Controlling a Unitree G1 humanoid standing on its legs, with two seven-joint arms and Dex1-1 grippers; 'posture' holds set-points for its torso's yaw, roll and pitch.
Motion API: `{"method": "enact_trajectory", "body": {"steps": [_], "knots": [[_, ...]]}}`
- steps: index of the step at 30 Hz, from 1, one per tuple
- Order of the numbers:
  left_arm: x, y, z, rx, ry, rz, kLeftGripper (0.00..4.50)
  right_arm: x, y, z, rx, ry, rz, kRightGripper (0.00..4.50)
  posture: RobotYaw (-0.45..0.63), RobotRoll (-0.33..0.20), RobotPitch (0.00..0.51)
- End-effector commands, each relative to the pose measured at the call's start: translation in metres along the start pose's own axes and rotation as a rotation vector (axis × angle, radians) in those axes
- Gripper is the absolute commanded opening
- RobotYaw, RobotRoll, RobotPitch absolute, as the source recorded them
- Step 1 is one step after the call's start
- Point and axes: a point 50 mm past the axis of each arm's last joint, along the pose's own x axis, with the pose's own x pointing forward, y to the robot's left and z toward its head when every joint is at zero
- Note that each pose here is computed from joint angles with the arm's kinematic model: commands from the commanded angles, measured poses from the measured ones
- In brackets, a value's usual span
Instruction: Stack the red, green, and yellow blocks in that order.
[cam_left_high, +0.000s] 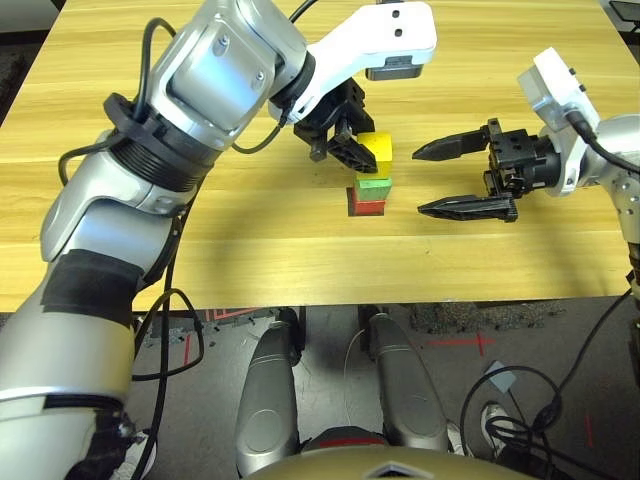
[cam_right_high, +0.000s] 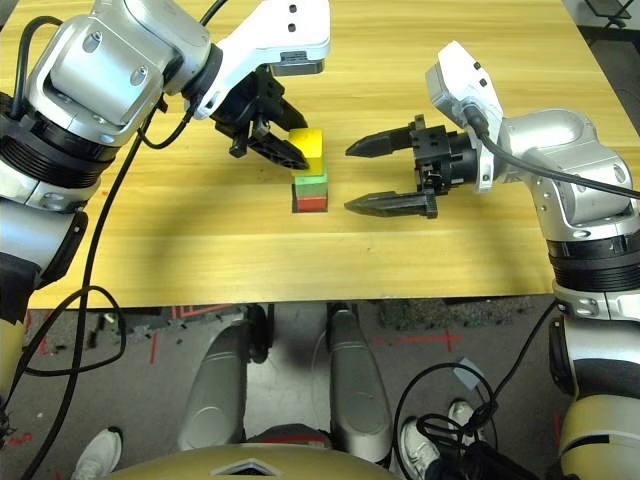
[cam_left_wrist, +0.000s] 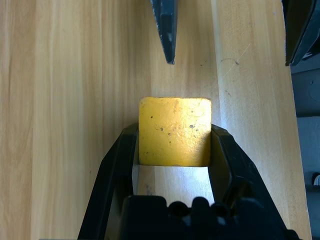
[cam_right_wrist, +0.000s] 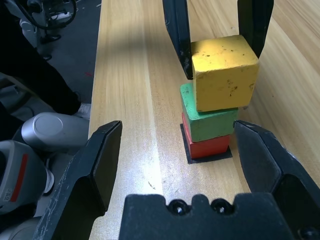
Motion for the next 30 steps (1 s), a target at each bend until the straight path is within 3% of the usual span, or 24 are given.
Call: {"method": "enact_trajectory", "body": {"steps": [1,30], "knots": [[-0.0028,0.0004,0.0069,0.029,-0.006,-0.001,2.03,-0.0044,0.0004,0.0032,-0.021,0.005,-0.011,4.50,-0.02,0.097,0.312],[-0.0065,-0.0052,0.0126,0.041,-0.008,-0.017,2.03,-0.0059,-0.0037,0.0032,-0.033,0.007,-0.023,4.50,-0.02,0.098,0.289]]}}
